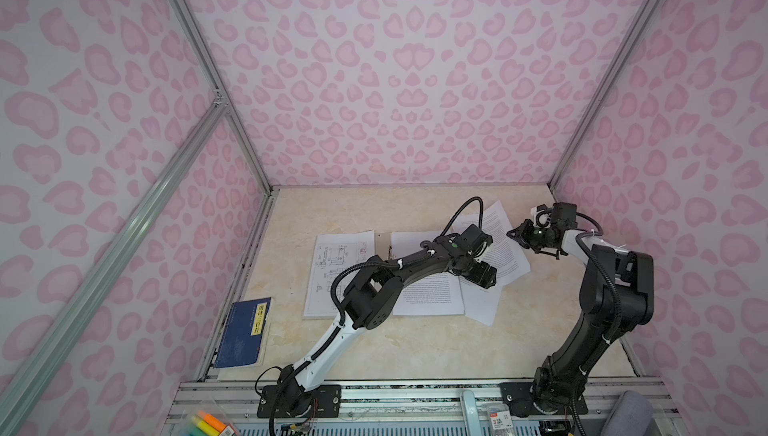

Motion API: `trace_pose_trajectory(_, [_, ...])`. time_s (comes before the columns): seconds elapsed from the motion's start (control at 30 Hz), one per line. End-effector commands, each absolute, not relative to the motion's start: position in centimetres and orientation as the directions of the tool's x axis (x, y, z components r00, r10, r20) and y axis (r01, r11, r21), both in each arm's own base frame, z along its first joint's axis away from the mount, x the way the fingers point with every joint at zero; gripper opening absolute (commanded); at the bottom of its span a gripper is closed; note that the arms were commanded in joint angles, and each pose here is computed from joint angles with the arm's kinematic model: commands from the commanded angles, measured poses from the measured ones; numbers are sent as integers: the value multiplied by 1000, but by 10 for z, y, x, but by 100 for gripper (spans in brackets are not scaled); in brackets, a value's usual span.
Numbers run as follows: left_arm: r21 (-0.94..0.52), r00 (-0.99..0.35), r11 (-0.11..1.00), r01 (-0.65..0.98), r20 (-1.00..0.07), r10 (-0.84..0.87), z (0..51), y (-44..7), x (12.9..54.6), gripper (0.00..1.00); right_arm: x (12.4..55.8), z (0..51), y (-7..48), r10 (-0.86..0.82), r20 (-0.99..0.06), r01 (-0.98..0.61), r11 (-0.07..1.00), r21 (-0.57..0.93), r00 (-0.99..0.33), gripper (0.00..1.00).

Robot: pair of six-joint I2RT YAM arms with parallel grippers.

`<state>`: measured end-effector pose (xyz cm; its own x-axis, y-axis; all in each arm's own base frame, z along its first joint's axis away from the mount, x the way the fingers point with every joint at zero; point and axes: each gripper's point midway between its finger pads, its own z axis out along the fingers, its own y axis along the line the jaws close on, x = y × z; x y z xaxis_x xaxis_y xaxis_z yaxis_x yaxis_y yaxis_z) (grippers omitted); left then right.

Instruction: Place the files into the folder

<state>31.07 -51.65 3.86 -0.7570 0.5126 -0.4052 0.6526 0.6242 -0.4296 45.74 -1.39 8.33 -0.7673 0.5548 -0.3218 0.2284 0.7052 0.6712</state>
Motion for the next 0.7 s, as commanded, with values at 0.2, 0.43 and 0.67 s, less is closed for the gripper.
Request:
trace_pose_trajectory(0.2, [-479, -678, 483, 733, -559, 477, 153, -535, 308, 87, 448, 122, -17, 535, -432, 240, 786, 570, -726, 0])
trace_pose_trajectory(0.43, [-398, -504, 357, 845, -816, 282, 309, -540, 316, 88, 437, 142, -27, 560, -463, 259, 784, 564, -687, 0])
trace_pose_trajectory(0.67, [-305, -348, 362, 881, -936, 57, 404, -476, 293, 88, 427, 202, -10, 486, -585, 188, 848, 496, -649, 0])
